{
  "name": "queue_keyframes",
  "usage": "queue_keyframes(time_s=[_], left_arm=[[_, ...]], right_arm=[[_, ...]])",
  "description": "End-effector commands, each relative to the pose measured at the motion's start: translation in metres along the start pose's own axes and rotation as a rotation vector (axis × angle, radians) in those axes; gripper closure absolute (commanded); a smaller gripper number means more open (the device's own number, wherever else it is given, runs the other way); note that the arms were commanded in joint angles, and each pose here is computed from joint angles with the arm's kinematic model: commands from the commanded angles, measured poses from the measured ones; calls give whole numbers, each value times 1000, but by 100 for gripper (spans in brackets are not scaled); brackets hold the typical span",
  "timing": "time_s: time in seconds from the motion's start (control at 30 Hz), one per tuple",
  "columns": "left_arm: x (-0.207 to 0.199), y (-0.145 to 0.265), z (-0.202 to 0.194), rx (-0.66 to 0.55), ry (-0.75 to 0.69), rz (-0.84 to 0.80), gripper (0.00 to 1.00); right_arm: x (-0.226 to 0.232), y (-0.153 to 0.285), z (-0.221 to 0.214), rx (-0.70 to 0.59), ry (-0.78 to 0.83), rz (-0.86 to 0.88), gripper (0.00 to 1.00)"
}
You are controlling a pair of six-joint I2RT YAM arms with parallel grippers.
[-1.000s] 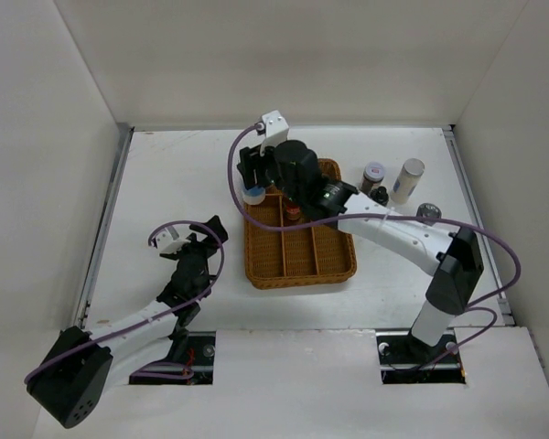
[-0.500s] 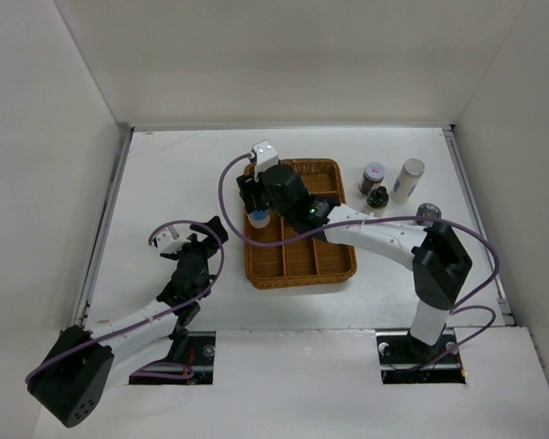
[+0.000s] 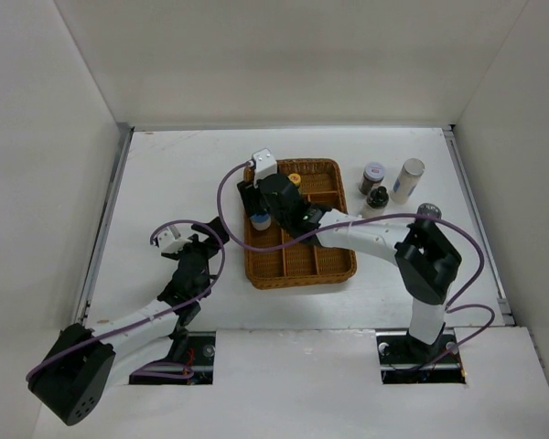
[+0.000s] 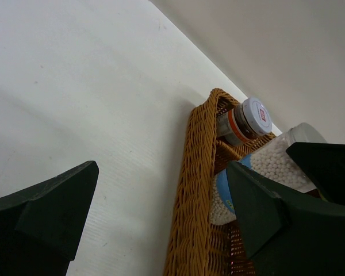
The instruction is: Organize the condiment bottles
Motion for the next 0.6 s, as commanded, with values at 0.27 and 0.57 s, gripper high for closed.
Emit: queue_keyframes(time_s=[0.27, 0.57], left_arm=[[-1, 0, 3, -14, 29, -9, 4], [-2, -1, 2, -9, 27, -13, 4]], right_arm=[[-2, -10, 22, -156, -34, -20, 41], [3, 4, 45, -198, -27, -17, 14]])
Point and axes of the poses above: each gripper's point midway between its finger pads, its own y axis back along the fingers, its own x axis along the line the jaws close on, z = x × y, the point moved 5 cm from there along y, back along the fingers, and after that the axes turned 13 degrees about -y, right-handed, at the moved point
